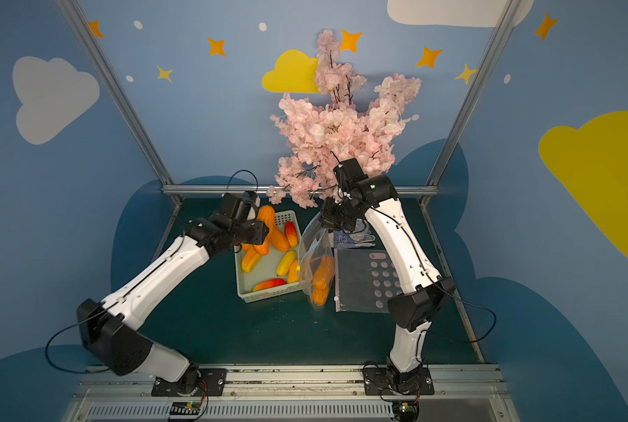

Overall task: Place the mango in a zip-top bag and seal the zipper
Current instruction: Pick up the mango from the basket, then place the mango in the zipper food storage bag.

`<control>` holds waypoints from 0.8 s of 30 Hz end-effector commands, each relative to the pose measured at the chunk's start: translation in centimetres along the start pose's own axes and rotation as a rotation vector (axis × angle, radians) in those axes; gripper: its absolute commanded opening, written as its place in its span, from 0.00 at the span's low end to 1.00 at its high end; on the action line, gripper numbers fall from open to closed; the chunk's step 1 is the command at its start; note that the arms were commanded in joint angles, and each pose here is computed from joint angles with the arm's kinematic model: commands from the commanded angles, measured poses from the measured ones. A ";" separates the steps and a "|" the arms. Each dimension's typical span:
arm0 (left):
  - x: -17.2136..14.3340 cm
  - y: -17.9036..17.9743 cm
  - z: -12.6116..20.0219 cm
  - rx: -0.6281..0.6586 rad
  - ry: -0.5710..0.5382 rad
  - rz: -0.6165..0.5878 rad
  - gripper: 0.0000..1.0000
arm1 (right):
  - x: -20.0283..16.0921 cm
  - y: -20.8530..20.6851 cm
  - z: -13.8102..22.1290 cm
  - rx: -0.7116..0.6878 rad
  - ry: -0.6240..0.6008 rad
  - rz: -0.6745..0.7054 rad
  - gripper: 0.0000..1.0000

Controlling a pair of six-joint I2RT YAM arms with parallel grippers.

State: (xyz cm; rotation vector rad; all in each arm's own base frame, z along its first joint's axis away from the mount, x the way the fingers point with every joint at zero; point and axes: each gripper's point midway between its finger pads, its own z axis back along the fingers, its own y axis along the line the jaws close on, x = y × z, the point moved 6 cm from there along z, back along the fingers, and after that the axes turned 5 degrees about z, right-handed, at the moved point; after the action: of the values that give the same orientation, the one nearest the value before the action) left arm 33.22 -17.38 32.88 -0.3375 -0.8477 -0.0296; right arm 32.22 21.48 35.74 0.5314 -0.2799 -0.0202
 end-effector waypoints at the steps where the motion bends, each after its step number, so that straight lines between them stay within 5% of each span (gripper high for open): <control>1: 2.8 -4.3 4.0 -0.285 -0.199 0.157 0.31 | -0.1 0.2 0.6 0.015 -0.013 0.016 0.00; 6: 4.7 -10.2 8.4 -0.586 -0.387 0.180 0.31 | -0.2 0.3 0.8 0.029 -0.012 0.020 0.00; 11: 5.4 -13.1 8.0 -0.751 -0.468 0.219 0.31 | -0.3 0.6 0.9 0.045 -0.008 0.024 0.00; 24: 0.4 -11.5 2.8 -0.638 -0.339 0.174 0.30 | -0.3 1.1 2.0 0.078 -0.036 0.045 0.00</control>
State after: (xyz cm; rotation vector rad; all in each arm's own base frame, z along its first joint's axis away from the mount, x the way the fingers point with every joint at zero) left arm 30.13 -27.93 37.59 -1.0508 -1.1018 -0.0537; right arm 32.21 21.72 36.19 0.5691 -0.2900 0.0038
